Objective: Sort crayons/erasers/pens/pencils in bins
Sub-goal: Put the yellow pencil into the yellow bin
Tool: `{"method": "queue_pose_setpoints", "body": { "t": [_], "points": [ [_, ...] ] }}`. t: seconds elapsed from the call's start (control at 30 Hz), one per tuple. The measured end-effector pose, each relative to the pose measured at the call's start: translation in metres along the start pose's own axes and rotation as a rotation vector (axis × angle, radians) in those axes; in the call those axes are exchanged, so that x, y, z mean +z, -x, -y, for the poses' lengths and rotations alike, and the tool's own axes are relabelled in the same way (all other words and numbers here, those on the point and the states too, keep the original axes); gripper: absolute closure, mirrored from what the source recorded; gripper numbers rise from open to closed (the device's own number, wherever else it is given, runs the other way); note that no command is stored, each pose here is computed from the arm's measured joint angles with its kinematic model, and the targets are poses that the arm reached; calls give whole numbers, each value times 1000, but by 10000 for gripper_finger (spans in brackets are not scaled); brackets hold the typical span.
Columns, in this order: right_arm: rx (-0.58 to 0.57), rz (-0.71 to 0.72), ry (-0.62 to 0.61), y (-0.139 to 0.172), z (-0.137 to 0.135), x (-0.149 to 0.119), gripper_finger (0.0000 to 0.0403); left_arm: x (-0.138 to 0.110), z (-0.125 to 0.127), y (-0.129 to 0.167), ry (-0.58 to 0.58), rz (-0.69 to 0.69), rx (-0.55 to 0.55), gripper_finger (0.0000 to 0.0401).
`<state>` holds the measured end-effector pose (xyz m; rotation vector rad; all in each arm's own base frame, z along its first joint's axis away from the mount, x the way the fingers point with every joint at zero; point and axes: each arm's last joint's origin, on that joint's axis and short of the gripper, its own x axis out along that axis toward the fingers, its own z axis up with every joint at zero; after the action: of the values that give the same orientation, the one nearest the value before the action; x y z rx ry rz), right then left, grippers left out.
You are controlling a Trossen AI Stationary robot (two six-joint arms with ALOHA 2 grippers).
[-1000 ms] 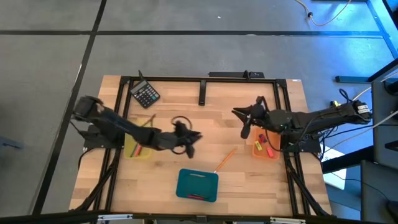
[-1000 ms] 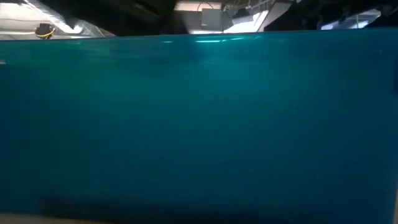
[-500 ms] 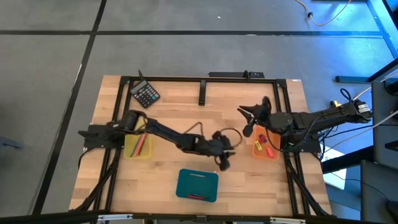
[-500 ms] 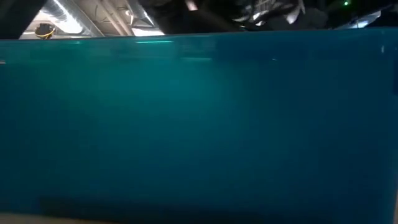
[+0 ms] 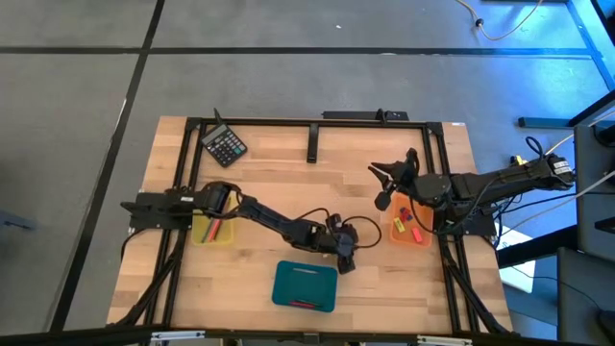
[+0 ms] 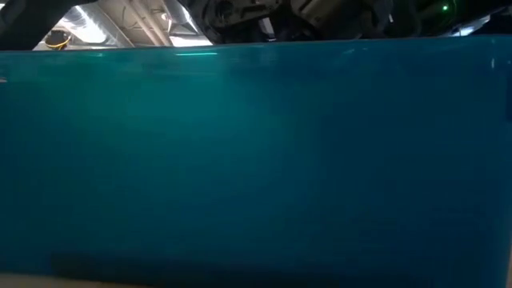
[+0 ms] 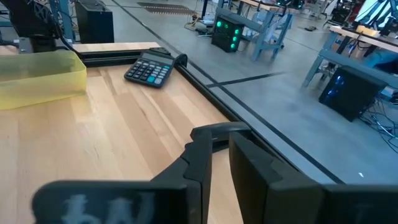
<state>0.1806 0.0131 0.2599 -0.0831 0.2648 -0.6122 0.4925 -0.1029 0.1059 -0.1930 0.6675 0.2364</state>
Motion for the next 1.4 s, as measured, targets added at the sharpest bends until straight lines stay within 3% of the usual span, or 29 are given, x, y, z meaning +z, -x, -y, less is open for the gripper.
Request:
{"method": "queue_pose_setpoints", "body": {
  "t": [0.27, 0.7, 0.9, 1.03, 1.13, 1.27, 1.4],
  "points": [
    [1, -1, 0, 0, 0, 0, 343, -4, -4, 3, -38, -61, 74, 270],
    [0, -16, 16, 0, 0, -2, 343, -2, -28, 1, 88, -176, 83, 392],
    [0, -22, 22, 0, 0, -3, 343, 7, -36, 9, 95, -189, 103, 387],
    [-1, -34, 34, 0, 0, -4, 343, 14, -46, 24, 70, -242, 163, 390],
    [-2, -40, 40, 0, 0, -5, 343, 20, -56, 45, 42, -297, 274, 393],
    [-2, -44, 42, 0, 1, -6, 343, 35, -63, 80, 37, -268, 431, 389],
    [-2, -45, 42, 0, 1, -6, 343, 30, -72, 101, 74, -261, 474, 386]
  ]
}}
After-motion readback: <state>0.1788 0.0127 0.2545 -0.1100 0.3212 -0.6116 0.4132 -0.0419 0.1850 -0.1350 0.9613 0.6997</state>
